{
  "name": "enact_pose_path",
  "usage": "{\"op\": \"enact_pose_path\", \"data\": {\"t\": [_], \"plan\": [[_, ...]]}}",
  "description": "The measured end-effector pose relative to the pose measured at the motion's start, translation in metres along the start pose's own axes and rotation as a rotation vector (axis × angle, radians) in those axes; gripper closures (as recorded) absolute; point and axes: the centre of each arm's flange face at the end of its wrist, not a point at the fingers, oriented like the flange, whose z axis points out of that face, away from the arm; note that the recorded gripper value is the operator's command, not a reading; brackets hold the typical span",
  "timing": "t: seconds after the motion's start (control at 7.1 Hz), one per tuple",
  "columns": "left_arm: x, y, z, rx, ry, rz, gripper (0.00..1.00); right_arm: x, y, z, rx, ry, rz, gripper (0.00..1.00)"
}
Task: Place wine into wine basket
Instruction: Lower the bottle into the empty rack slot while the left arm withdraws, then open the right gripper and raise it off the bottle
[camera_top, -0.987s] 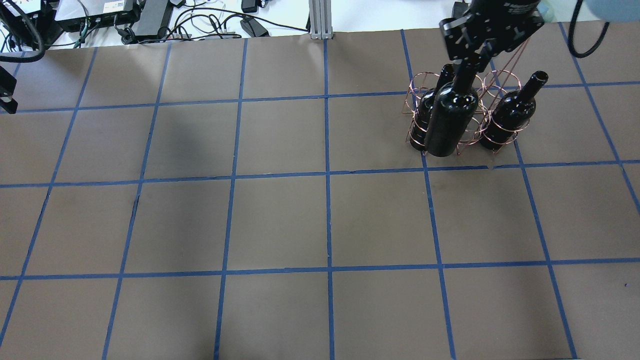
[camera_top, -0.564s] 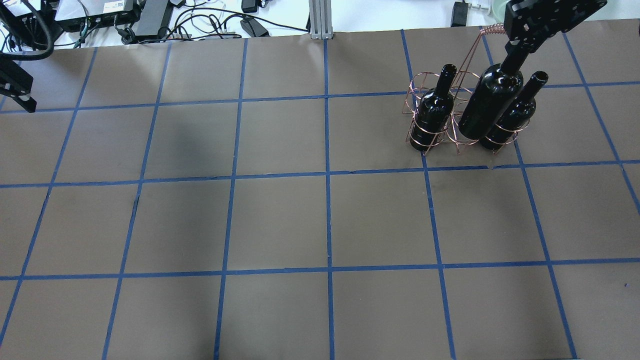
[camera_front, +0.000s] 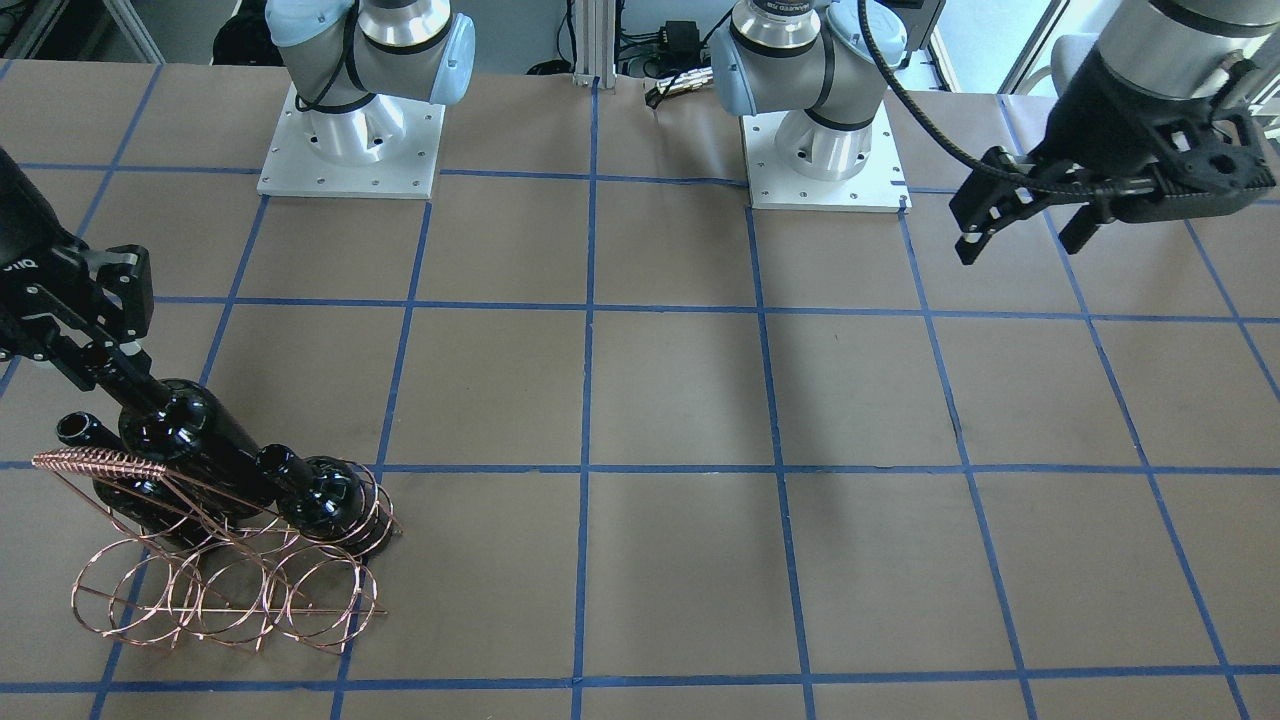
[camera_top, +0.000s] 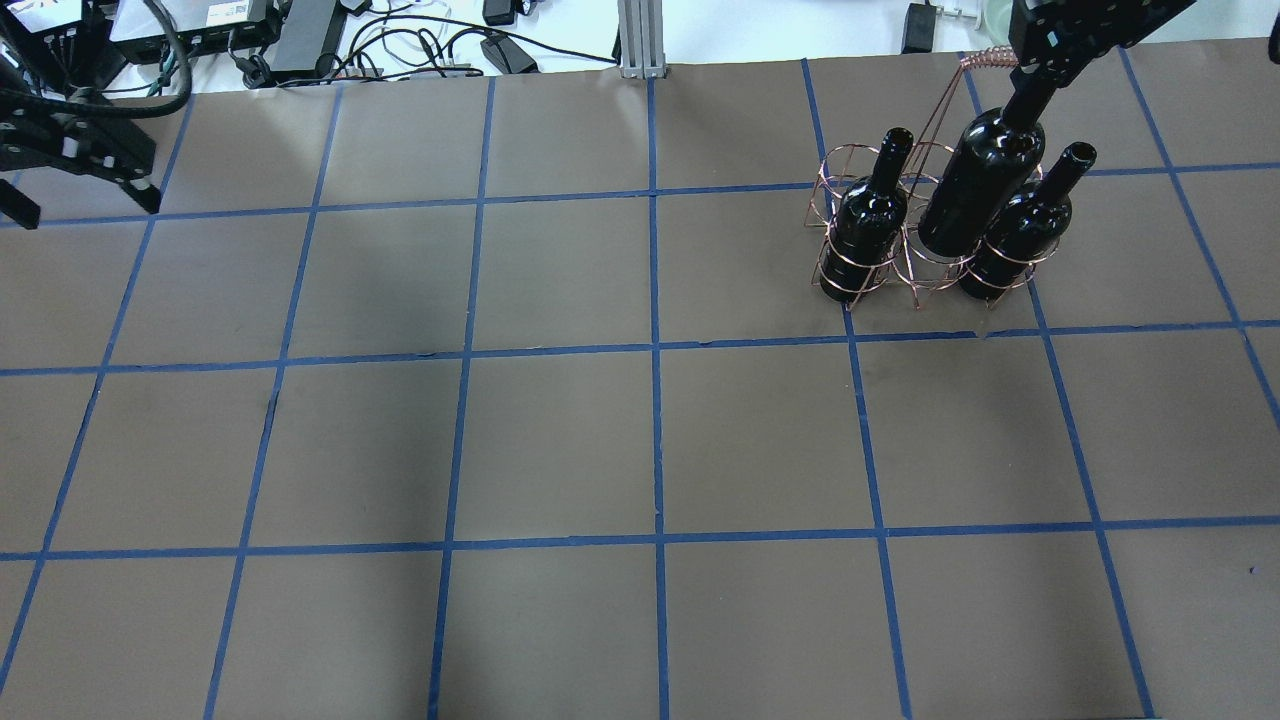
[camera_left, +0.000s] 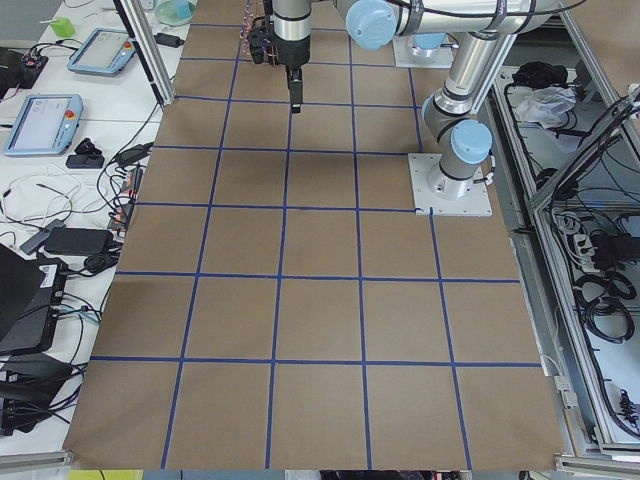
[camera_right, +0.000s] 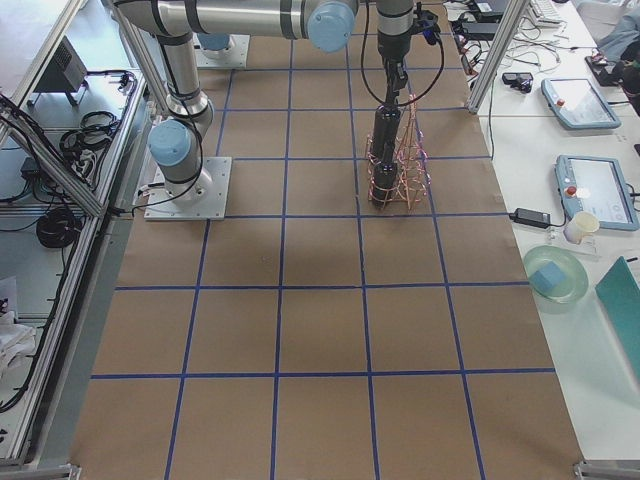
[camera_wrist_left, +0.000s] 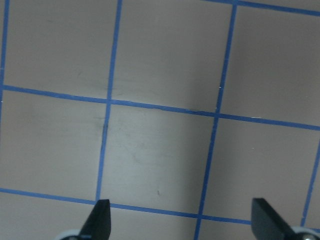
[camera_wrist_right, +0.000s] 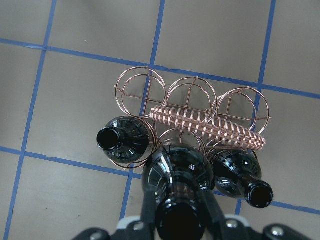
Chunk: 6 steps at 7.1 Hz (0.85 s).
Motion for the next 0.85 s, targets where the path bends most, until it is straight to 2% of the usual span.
{"op": "enact_pose_path", "data": {"t": [0.28,0.85], "plan": [[0.051,0.011,0.002,0.008,0.013,-0.015,0.0,0.002,-0.004,0.005,0.008,0.001,-0.014,0.78],[0.082,0.018,0.005,0.005,0.059,-0.003,0.0,0.005,-0.007,0.012,0.007,0.0,-0.026,0.79]]}}
